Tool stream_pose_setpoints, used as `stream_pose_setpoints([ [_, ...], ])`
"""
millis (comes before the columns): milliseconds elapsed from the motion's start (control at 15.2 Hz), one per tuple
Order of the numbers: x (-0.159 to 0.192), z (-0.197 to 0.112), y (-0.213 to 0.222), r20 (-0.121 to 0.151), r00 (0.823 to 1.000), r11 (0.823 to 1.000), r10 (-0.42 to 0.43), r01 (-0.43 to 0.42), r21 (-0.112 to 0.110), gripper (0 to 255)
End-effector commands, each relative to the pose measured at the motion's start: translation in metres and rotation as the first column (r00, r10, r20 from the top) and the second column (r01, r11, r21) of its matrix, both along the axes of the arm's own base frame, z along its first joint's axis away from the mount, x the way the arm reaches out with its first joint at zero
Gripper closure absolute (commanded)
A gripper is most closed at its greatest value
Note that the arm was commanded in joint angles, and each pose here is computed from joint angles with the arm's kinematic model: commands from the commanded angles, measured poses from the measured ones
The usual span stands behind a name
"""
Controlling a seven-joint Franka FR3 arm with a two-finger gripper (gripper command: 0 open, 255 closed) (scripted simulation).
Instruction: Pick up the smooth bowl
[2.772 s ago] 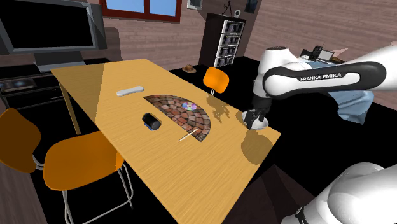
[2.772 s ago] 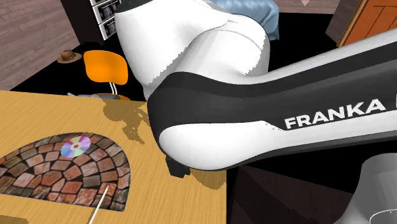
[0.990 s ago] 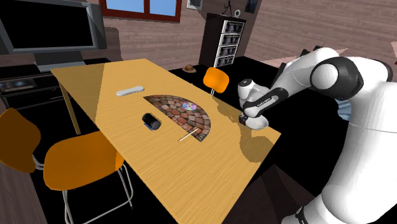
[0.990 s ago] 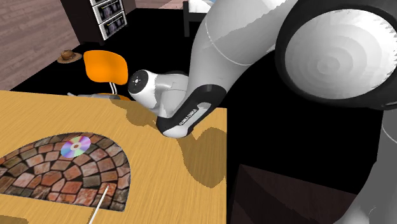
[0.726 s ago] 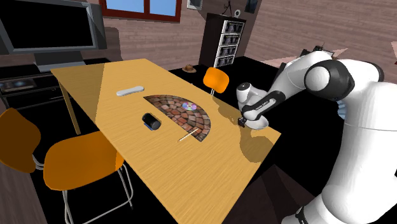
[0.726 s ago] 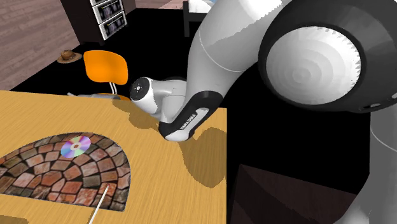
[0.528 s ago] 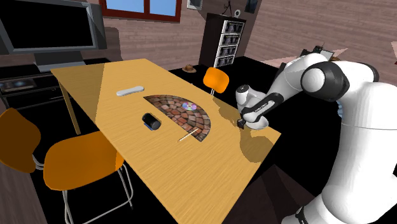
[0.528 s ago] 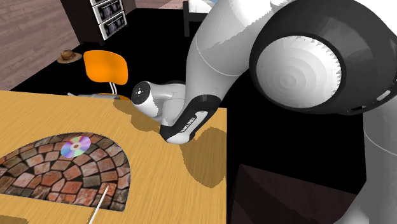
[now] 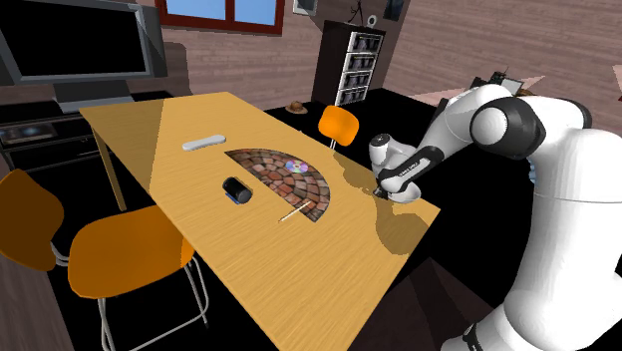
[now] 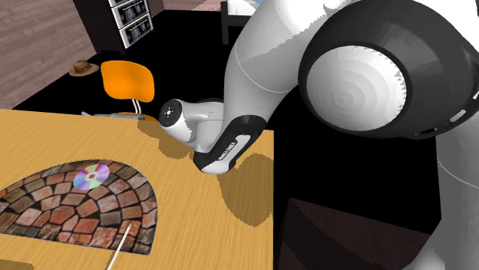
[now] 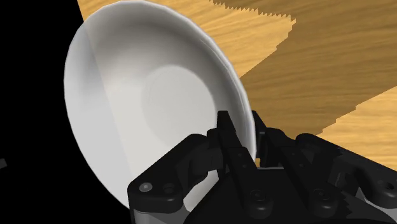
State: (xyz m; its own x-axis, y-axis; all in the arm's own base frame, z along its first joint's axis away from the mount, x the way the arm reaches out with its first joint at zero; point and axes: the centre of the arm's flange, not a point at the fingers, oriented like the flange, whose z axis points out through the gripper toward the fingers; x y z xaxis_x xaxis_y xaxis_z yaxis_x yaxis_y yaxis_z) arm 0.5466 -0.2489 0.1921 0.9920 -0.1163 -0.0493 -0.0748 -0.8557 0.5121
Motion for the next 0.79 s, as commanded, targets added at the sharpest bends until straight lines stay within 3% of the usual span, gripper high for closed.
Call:
stream_pose_setpoints([
  [0,0.000,0.000,0.000,0.000,1.000,1.000,0.000,0.000,0.000,255],
  [726,0.000,0.047,0.000,0.000,1.000,1.000,0.000,0.000,0.000,255],
])
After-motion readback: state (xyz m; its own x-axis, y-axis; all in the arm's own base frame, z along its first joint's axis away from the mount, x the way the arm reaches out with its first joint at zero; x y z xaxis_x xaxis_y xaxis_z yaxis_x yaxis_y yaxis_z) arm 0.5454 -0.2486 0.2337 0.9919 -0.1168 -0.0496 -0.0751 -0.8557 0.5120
